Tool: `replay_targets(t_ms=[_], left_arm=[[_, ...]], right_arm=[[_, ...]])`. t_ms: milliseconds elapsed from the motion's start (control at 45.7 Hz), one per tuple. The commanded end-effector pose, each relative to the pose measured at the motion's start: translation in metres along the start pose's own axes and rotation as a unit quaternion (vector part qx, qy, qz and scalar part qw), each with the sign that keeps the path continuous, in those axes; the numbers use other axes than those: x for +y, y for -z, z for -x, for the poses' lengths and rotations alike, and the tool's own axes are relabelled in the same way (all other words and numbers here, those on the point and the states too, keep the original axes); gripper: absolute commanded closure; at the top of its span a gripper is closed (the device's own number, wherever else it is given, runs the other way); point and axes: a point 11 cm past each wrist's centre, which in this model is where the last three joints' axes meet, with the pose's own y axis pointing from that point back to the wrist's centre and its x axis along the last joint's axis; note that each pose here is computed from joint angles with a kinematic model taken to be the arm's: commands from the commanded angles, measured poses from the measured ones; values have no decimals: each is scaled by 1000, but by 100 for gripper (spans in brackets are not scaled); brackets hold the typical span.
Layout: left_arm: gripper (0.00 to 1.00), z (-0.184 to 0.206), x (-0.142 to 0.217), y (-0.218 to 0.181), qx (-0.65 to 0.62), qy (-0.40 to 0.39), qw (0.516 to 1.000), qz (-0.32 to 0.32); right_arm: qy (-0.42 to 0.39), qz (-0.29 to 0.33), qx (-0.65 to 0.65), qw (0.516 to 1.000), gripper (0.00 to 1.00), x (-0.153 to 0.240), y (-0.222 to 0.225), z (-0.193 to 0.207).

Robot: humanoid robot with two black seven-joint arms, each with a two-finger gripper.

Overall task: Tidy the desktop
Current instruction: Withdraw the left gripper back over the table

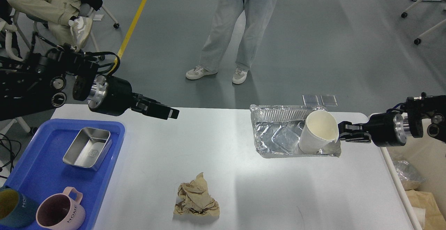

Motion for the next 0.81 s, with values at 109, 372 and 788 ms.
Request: replay_targets(t_ms=[109,372,788], left_arm=[[20,17,51,13,34,-36,999,-9],[20,8,111,21,54,-95,994,-28],[19,12,121,27,67,-98,992,-36]], right_arm=[[3,-1,0,1000,100,-2,0,1],[9,2,1,1000,100,-6,-1,4],[10,2,0,1000,100,-6,-2,5]])
